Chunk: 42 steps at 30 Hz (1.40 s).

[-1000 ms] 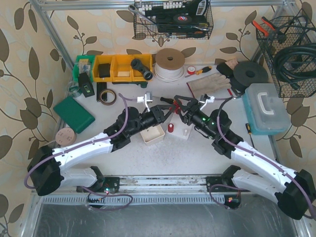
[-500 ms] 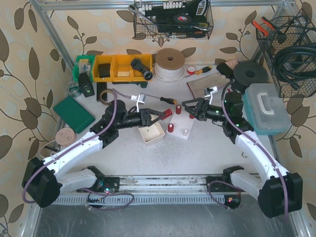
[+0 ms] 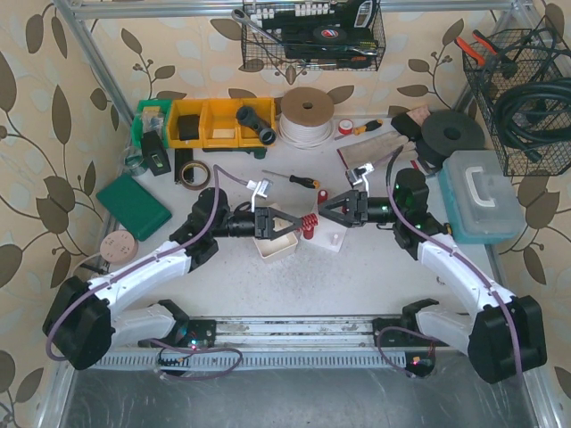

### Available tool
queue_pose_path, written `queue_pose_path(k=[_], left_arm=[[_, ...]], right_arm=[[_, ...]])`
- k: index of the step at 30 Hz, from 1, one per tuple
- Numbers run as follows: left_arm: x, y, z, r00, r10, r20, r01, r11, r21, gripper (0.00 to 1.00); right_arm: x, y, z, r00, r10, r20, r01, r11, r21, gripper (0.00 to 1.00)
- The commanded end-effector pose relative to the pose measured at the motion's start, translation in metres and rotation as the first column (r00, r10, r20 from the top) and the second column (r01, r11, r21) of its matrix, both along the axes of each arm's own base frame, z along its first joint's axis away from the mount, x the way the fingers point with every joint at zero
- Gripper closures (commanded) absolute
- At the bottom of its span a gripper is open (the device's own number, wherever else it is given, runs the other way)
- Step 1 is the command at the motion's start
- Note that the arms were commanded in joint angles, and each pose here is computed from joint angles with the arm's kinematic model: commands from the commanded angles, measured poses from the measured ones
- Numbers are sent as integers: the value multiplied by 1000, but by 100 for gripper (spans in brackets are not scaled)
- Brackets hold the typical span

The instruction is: Install the large spring

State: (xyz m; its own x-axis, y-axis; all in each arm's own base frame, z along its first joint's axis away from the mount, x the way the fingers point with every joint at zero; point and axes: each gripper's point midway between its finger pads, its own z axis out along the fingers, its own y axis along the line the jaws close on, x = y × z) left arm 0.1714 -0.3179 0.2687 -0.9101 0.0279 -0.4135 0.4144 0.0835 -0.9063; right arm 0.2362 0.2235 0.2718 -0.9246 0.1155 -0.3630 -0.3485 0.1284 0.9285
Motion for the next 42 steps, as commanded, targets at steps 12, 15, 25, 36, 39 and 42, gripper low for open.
queue_pose_path(k=[12, 15, 25, 36, 39, 42], left_arm=[[8, -6, 65, 995, -1, 103, 23, 977, -214, 100], [8, -7, 63, 995, -4, 101, 25, 978, -208, 100], [8, -7, 57, 995, -9, 95, 26, 982, -185, 100], [10, -10, 54, 996, -10, 92, 26, 984, -174, 100], [11, -10, 53, 996, -10, 91, 26, 986, -166, 100], [11, -11, 51, 996, -14, 88, 28, 987, -160, 100]], right_arm=[[-17, 16, 28, 992, 99, 73, -102, 994, 38, 32], [-19, 17, 32, 992, 103, 78, -107, 993, 42, 37], [-21, 21, 41, 989, 121, 89, -125, 991, 48, 48], [-23, 23, 39, 988, 131, 81, -134, 990, 43, 60], [-22, 23, 37, 989, 131, 75, -135, 990, 41, 61], [-21, 24, 36, 989, 130, 70, -133, 990, 40, 65]])
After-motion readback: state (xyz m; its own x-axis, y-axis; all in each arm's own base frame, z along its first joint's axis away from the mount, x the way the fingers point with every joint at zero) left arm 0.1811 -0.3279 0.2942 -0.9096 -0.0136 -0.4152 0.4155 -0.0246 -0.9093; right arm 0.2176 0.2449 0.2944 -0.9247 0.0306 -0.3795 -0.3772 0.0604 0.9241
